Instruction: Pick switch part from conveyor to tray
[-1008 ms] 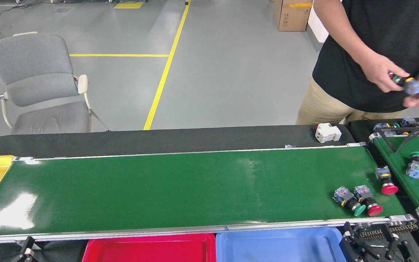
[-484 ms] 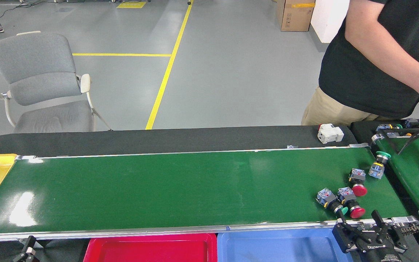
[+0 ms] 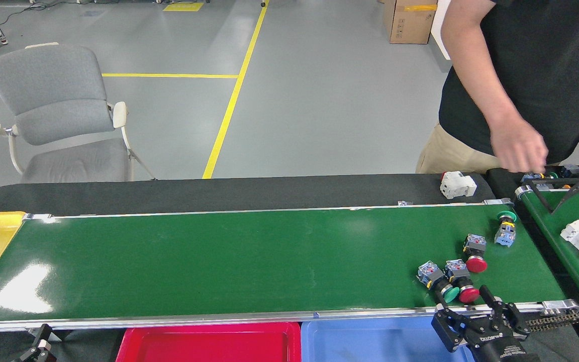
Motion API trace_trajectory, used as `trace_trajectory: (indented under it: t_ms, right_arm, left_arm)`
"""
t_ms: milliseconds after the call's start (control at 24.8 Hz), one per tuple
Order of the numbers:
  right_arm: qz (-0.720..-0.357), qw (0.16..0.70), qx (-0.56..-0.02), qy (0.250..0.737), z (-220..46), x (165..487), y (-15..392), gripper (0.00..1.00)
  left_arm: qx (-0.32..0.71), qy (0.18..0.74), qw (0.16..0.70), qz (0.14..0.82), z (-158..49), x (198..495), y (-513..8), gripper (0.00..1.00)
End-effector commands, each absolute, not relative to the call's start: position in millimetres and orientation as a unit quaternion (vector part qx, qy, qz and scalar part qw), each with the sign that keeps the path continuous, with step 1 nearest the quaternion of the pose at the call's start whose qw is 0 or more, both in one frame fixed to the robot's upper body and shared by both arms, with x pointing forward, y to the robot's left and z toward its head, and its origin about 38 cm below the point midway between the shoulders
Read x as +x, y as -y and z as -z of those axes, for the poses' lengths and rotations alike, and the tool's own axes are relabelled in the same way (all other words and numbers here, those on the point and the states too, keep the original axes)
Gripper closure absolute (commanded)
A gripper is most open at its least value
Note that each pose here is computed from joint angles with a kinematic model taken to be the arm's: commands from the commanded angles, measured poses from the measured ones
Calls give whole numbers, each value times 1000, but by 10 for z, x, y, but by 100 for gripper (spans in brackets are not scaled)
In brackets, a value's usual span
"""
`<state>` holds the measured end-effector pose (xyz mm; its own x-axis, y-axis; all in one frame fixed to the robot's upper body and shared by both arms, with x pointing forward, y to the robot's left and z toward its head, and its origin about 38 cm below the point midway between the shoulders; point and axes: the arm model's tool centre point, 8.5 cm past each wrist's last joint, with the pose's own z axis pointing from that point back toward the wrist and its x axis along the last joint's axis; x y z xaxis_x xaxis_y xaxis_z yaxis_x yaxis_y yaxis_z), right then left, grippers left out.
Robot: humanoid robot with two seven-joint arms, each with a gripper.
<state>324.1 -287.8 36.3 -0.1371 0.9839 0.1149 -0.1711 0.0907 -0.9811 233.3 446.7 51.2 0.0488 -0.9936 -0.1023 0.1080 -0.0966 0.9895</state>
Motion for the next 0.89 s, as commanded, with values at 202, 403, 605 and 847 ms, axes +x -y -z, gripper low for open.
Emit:
trace_trajectory:
  t_ms: [202, 403, 605, 847]
  right_arm:
    - [-567, 514, -368, 528, -380, 3551, 2618, 1]
    - [-577, 504, -358, 534, -376, 3632, 2510, 36]
    - [-586, 493, -353, 538, -388, 3633, 2465, 93]
    - [-610, 439, -324, 574, -492, 3572, 2309, 98]
  left_arm:
    - [511, 438, 508, 538, -534, 2414, -4489, 0]
    - [509, 437, 509, 539, -520, 2393, -4491, 0]
    - [511, 435, 507, 540, -546, 2400, -4524, 0]
    - [508, 435, 510, 541, -517, 2360, -4503, 0]
